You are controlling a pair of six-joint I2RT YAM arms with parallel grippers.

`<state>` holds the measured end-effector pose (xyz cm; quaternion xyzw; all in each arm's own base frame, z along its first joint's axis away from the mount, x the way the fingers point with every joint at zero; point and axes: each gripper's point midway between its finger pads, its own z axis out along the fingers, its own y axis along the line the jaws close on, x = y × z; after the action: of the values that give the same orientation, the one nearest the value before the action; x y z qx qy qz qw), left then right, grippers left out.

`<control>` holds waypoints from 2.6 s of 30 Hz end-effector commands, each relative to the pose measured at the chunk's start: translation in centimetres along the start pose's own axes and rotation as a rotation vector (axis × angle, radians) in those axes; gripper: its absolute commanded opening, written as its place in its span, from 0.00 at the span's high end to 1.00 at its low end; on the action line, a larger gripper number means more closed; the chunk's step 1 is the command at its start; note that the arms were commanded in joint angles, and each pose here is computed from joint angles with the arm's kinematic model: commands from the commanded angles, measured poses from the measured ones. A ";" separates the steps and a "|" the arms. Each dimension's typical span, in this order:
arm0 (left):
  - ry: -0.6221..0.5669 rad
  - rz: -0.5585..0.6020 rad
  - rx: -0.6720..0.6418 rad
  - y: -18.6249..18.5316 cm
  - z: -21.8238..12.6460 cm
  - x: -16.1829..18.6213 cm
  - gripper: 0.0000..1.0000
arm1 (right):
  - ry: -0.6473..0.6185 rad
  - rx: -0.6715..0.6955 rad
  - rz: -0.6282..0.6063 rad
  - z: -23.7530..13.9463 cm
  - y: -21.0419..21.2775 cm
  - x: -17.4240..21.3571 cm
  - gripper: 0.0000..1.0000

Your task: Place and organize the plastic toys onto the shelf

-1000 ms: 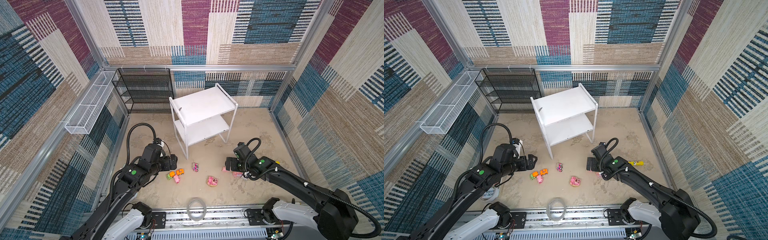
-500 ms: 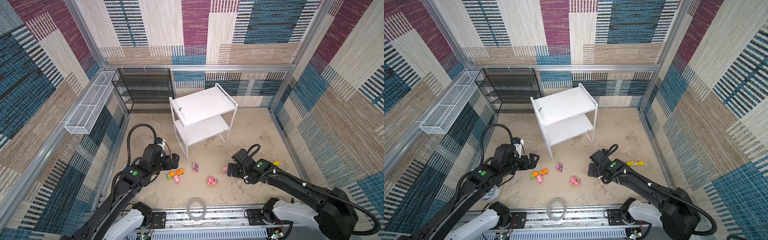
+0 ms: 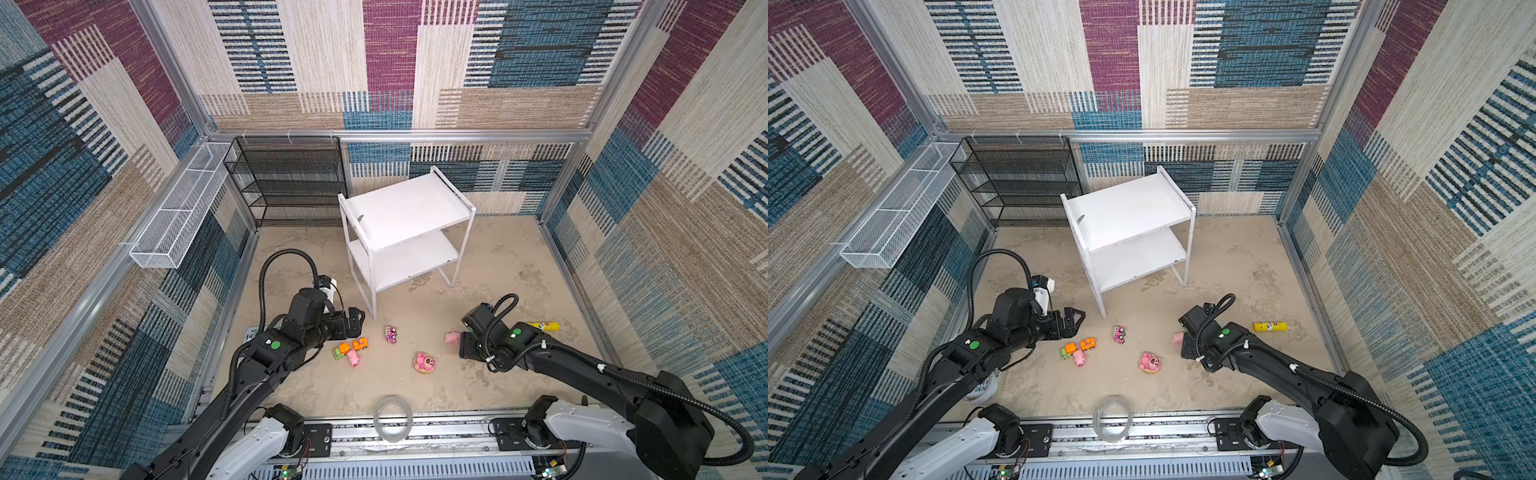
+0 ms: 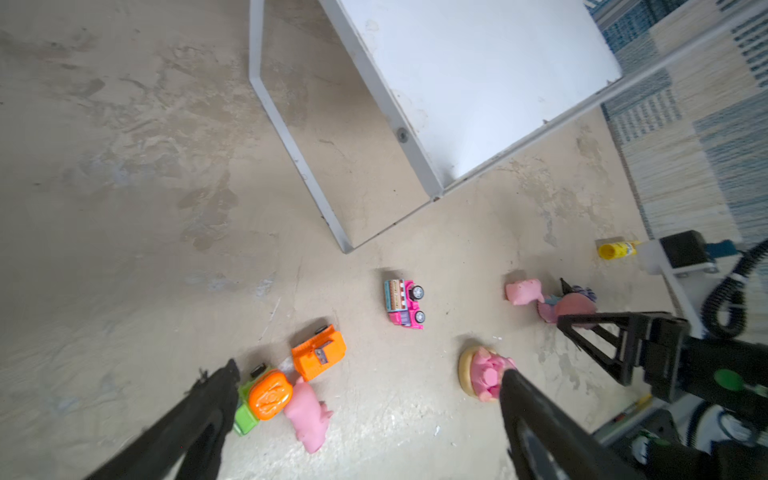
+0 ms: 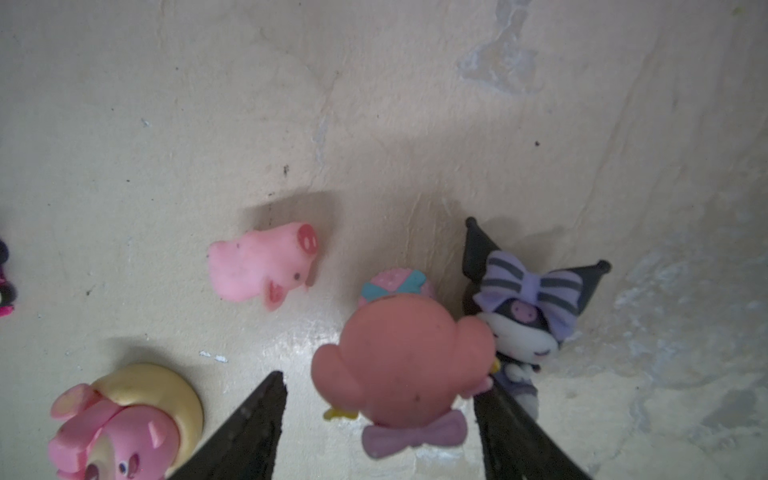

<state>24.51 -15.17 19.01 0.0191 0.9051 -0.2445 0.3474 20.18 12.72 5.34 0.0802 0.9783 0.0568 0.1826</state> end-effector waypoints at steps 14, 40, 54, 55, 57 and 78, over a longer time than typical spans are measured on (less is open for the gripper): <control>0.148 0.256 0.437 -11.3 -0.5 4.3 0.01 | -0.050 -0.028 0.000 -0.1 1.1 -1.1 0.33; 0.140 0.462 0.393 -13.1 -0.1 6.0 0.01 | -0.068 0.038 -0.004 0.6 0.3 -1.1 0.43; 0.120 0.475 0.369 -12.8 0.4 5.7 0.01 | -0.192 0.088 -0.012 0.2 -0.1 -3.7 0.52; 0.120 0.476 0.365 -12.7 0.4 5.7 0.01 | -0.207 0.095 -0.017 0.2 0.0 -4.1 0.52; 0.119 0.472 0.344 -12.4 0.6 5.7 0.01 | -0.236 0.102 -0.023 0.2 0.1 -5.0 0.53; 0.158 0.270 -0.203 -0.3 0.2 7.7 0.01 | -0.284 0.062 -0.051 -0.1 -0.1 -6.9 0.21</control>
<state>18.66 -18.70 14.94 0.1621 0.9242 -0.1480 0.3126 26.19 11.36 7.29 0.0751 0.9486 0.0093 0.3072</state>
